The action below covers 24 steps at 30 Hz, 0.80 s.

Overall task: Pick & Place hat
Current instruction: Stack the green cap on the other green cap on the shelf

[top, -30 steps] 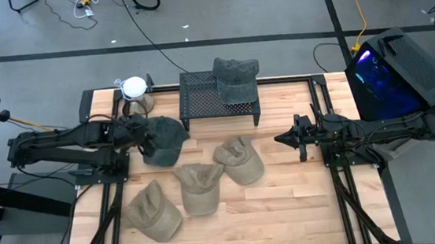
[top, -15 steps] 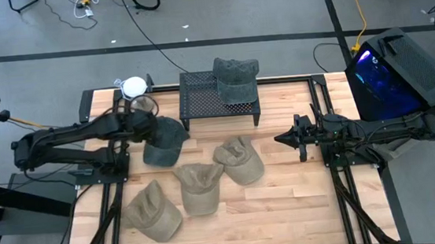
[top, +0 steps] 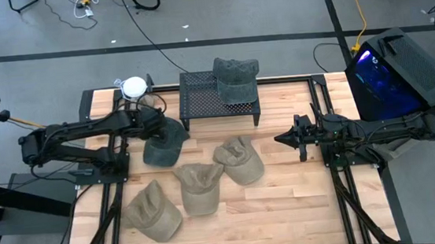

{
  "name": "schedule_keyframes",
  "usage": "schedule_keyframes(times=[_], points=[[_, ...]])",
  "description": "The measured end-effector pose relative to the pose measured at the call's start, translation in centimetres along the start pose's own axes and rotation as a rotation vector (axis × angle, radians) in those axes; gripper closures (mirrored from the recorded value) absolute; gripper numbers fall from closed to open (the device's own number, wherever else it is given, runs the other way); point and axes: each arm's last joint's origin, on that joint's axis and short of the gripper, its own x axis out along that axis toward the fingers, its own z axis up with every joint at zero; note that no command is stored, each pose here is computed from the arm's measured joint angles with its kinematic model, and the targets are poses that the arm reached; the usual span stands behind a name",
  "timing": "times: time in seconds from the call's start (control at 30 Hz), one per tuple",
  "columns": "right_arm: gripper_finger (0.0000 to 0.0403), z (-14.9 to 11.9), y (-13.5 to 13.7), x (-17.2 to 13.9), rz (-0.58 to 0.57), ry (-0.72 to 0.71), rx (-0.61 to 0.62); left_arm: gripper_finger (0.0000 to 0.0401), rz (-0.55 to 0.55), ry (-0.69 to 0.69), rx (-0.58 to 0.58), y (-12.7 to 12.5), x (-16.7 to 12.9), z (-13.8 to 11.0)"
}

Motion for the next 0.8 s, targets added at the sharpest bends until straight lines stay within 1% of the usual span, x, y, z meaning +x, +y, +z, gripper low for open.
schedule_keyframes(times=[0.13, 0.27, 0.5, 0.6, 0.7, 0.8], points=[[0.0403, 0.0, 0.0, 0.0, 0.000, 0.000, 0.000, 0.0105, -0.013, 0.016, -0.005, 0.0, 0.0, 0.0], [0.0403, 0.0, 0.0, 0.0, 0.000, 0.000, 0.000, 0.0100, -0.010, 0.020, -0.018, -0.1, 0.1, 0.0], [0.0403, 0.0, 0.0, 0.0, -0.001, 0.000, -0.008, 0.0116, 0.034, 0.072, -0.005, -0.9, 1.6, -0.1], [0.0403, 0.0, 0.0, 0.0, -0.001, 0.000, -0.008, 0.0126, 0.054, 0.088, -0.019, -1.2, 2.2, -0.1], [0.0403, 0.0, 0.0, 0.0, -0.001, 0.000, -0.008, 0.0146, 0.055, 0.109, -0.018, -1.5, 2.7, -0.1], [0.0403, 0.0, 0.0, 0.0, -0.002, 0.001, -0.008, 0.0180, 0.053, 0.132, -0.015, -1.7, 3.1, -0.2]])
